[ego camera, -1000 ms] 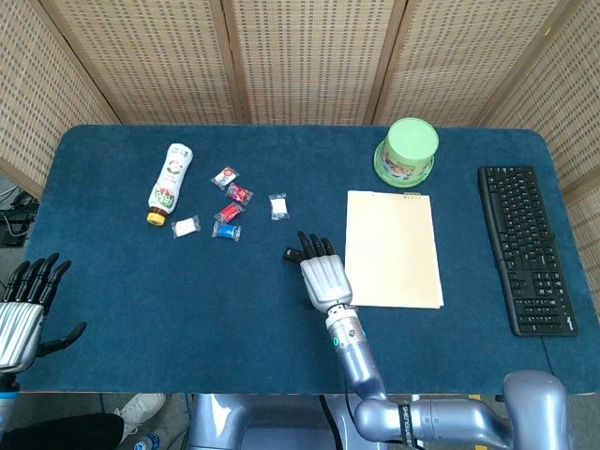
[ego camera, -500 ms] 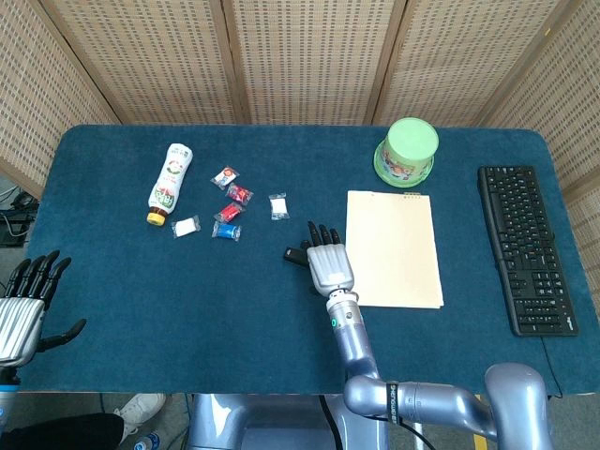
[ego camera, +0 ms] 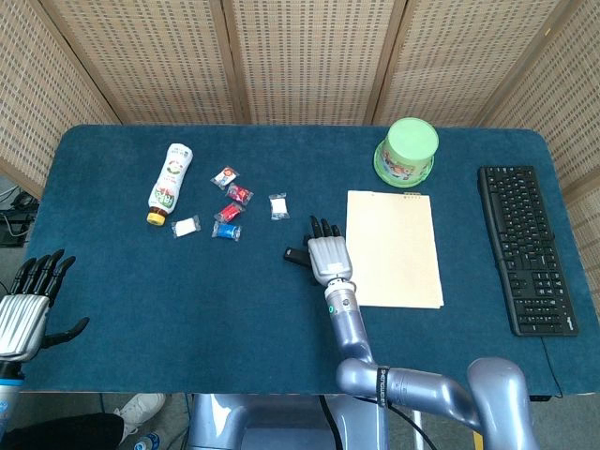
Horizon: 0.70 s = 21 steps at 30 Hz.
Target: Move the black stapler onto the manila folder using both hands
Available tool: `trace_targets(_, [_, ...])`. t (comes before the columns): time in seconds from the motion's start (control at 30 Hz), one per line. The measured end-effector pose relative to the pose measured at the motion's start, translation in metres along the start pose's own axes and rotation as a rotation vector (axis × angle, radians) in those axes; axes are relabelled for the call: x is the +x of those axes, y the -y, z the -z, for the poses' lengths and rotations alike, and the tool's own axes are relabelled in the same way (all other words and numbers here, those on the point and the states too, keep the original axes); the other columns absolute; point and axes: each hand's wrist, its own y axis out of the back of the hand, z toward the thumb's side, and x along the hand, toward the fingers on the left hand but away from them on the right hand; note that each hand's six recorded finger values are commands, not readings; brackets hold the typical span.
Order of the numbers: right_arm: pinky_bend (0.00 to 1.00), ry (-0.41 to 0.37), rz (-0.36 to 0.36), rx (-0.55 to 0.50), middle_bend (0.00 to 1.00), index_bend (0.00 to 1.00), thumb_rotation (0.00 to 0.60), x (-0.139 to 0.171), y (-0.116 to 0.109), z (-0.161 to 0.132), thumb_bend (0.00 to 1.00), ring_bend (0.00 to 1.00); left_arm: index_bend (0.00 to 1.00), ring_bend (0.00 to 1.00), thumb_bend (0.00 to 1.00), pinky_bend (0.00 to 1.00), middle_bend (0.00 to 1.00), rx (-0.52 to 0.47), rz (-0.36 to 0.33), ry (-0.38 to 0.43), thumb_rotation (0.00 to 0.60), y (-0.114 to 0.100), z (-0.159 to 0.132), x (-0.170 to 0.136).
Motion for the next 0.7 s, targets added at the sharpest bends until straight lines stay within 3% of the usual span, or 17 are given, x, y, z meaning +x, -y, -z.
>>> trace_targets(0.27, [0.27, 0.009, 0.015, 0.052, 0.19, 0.47, 0.600, -0.009, 0.009, 0.001, 0.34, 0.05, 0.06, 0.00, 0.25, 0.00, 0.00, -0.004, 0.002, -0.005, 0.600, 0.001, 0.002, 0.002])
trace_targets(0.4, [0.40, 0.008, 0.018, 0.058, 0.33, 0.58, 0.600, -0.009, 0.013, 0.000, 0.37, 0.23, 0.06, 0.00, 0.25, 0.01, 0.00, -0.009, 0.003, -0.004, 0.600, 0.000, 0.002, 0.002])
trace_targets(0.53, [0.67, -0.002, 0.042, 0.039, 0.58, 0.77, 0.600, -0.007, 0.010, -0.003, 0.44, 0.55, 0.07, 0.00, 0.25, 0.01, 0.00, -0.011, 0.004, 0.004, 0.600, 0.000, 0.000, 0.001])
trace_targets(0.7, [0.78, -0.037, 0.065, 0.026, 0.70, 0.83, 0.600, 0.002, 0.000, -0.013, 0.47, 0.69, 0.07, 0.00, 0.25, 0.01, 0.00, -0.015, 0.000, 0.012, 0.600, -0.001, -0.002, 0.000])
